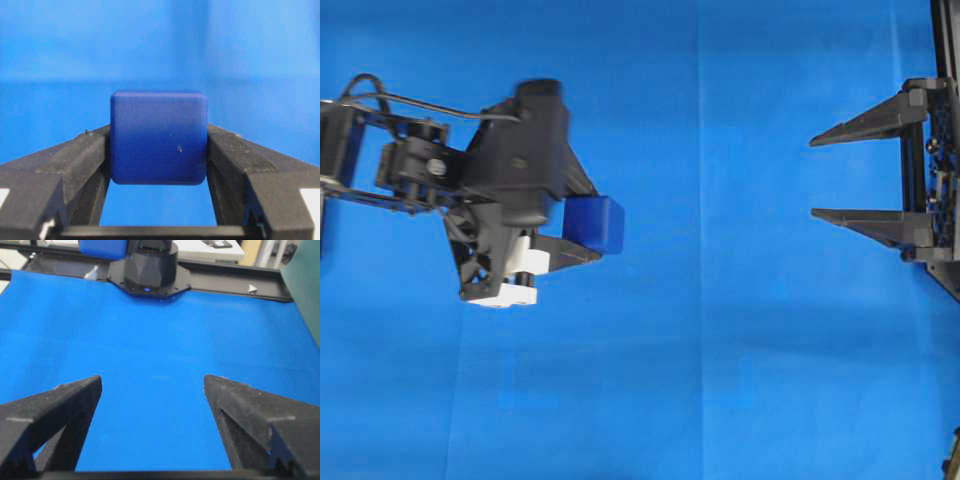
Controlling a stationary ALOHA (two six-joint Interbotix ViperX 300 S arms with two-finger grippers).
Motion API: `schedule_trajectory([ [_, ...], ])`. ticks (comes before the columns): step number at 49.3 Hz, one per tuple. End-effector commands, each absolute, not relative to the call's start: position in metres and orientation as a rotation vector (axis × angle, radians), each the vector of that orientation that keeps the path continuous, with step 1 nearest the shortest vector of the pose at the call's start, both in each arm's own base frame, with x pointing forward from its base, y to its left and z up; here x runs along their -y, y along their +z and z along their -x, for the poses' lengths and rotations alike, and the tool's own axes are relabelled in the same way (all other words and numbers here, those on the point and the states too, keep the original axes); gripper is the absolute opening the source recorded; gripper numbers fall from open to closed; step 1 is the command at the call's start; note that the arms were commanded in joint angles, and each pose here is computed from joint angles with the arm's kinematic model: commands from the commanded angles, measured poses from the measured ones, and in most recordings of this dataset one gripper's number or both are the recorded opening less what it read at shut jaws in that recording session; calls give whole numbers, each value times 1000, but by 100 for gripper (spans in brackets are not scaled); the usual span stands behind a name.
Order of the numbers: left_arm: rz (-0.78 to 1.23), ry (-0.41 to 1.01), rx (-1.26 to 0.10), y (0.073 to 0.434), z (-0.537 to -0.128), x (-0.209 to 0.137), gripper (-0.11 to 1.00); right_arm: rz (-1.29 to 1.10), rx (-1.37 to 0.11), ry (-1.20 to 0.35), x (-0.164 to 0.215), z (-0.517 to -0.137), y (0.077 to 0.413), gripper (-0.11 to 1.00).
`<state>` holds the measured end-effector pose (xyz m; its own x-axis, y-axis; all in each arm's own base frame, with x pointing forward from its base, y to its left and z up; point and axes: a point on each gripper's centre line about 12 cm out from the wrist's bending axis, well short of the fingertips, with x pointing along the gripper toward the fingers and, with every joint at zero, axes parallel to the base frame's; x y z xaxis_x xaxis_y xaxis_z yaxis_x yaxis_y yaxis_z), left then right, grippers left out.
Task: Handover the blue block to the right arm after grasping it with the left arm, then place it in the designated position.
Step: 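Rotate the left gripper to hold the cube up toward the right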
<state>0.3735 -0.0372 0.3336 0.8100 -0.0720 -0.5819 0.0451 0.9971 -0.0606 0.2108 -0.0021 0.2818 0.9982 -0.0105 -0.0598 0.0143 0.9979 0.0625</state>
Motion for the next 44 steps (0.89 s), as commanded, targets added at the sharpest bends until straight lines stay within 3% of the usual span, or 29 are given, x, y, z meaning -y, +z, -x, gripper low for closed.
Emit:
schedule_trajectory([
  [1, 41, -75, -472, 353, -366, 37, 49, -66, -27, -12, 2, -213, 294, 96],
  [18, 17, -80, -148, 355, -350, 29, 49, -66, -24, -13, 2, -213, 294, 96],
  [44, 20, -62, -157, 349, -348, 22, 49, -36, -18, -9, 2, -214, 299, 96],
])
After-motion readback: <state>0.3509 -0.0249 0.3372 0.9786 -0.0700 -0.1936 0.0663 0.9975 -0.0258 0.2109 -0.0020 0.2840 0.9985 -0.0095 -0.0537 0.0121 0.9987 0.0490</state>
